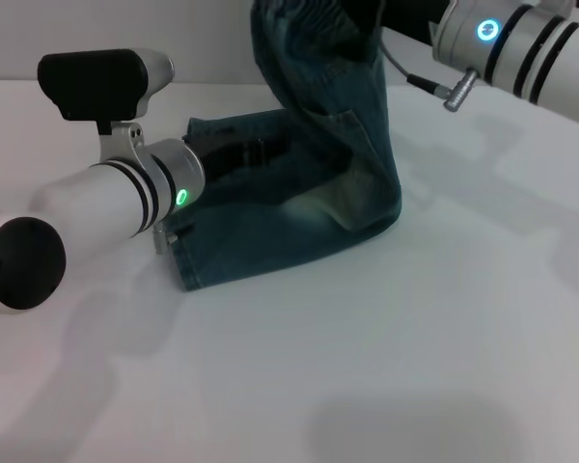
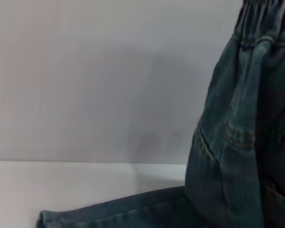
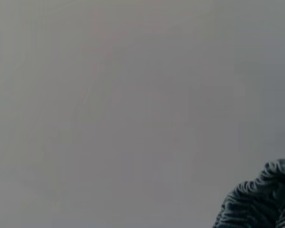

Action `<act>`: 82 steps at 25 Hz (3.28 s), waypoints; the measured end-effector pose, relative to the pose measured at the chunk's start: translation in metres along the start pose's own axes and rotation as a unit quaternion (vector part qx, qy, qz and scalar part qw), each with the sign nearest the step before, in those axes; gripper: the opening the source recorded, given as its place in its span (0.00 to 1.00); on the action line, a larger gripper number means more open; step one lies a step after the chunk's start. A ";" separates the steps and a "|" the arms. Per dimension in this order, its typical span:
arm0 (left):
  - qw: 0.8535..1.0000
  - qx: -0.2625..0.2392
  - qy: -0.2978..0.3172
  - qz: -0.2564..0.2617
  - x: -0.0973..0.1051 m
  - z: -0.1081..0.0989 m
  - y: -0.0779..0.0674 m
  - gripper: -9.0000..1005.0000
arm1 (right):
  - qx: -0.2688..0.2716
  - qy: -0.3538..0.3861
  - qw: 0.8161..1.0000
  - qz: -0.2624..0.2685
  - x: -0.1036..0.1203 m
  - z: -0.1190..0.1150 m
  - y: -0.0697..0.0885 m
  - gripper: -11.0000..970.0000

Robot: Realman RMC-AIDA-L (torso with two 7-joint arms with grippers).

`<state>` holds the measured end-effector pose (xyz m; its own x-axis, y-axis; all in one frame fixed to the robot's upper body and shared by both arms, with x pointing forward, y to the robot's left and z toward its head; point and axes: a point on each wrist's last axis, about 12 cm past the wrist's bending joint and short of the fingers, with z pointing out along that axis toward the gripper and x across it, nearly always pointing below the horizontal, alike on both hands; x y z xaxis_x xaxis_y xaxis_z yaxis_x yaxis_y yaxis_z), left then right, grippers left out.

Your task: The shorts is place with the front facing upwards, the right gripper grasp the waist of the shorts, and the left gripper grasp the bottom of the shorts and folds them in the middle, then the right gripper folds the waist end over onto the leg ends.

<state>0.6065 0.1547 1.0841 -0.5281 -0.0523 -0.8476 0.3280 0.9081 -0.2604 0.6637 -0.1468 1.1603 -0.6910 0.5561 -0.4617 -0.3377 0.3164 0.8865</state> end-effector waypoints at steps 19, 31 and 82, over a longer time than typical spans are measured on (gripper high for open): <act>0.999 -0.034 0.027 -0.020 0.013 -0.006 0.027 0.81 | 0.002 0.037 0.999 0.010 0.024 0.005 -0.002 0.08; 0.993 -0.113 -0.018 -0.035 0.009 -0.027 0.082 0.81 | 0.007 0.047 0.999 0.008 0.029 0.003 -0.005 0.08; 0.983 -0.154 -0.096 -0.018 -0.001 -0.038 0.097 0.81 | 0.040 0.080 0.994 -0.064 0.058 -0.018 -0.032 0.68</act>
<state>0.6092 0.2586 1.0771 -0.3673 -0.1384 -0.9198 0.0433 0.9853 -0.1655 0.6229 -0.1387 1.1059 -0.7402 0.3808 -0.5541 -0.3815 0.4407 0.8126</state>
